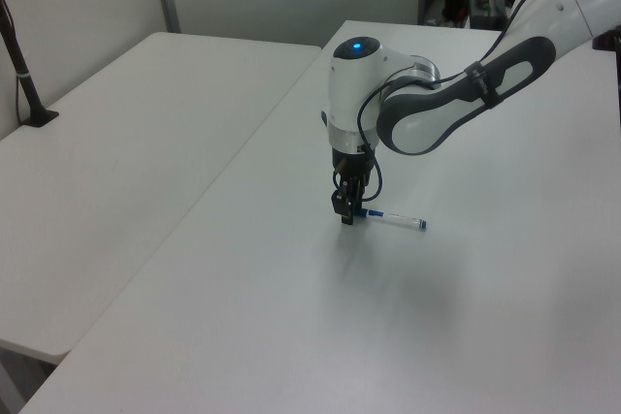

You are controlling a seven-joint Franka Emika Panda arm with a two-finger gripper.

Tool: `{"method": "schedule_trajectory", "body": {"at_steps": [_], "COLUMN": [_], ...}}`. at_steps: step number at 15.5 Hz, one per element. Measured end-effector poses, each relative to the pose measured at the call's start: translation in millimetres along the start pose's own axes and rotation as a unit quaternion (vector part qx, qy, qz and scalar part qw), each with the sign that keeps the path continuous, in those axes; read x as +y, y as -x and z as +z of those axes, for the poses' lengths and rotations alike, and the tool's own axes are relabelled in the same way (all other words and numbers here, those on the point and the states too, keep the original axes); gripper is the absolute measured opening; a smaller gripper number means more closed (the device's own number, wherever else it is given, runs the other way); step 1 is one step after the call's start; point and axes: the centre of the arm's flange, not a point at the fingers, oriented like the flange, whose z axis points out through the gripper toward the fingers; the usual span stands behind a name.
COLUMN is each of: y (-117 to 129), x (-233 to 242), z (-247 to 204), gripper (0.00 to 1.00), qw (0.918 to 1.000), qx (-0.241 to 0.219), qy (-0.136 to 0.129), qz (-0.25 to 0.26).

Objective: Insert the marker
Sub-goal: 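Lift the grasped marker off the table, then carry the marker over the black mesh pen cup, tilting it upright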

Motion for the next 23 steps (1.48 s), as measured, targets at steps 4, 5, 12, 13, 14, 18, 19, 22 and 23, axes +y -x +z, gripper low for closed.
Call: {"method": "schedule_trajectory", "body": {"at_steps": [4, 5, 12, 13, 14, 18, 19, 22, 23], "y": [0, 0, -1, -1, -1, -10, -13, -22, -28], "x": [0, 0, 1, 1, 2, 12, 15, 32, 41], "z": [0, 0, -1, -1, -1, -14, -20, -38, -45], "gripper": [0.33, 0.25, 0.17, 0.17, 0.17, 0.17, 0.17, 0.17, 0.17], "qw": [1.0, 1.0, 1.0, 1.0, 1.0, 0.9998, 0.9997, 0.9991, 0.9987], "qx": [0.0, 0.0, 0.001, 0.001, 0.002, 0.014, 0.019, 0.034, 0.042], "qy": [0.0, 0.0, 0.0, 0.0, 0.001, -0.001, -0.003, -0.003, 0.001], "qz": [0.0, 0.0, 0.001, 0.002, 0.002, 0.011, 0.013, 0.025, 0.028]}}
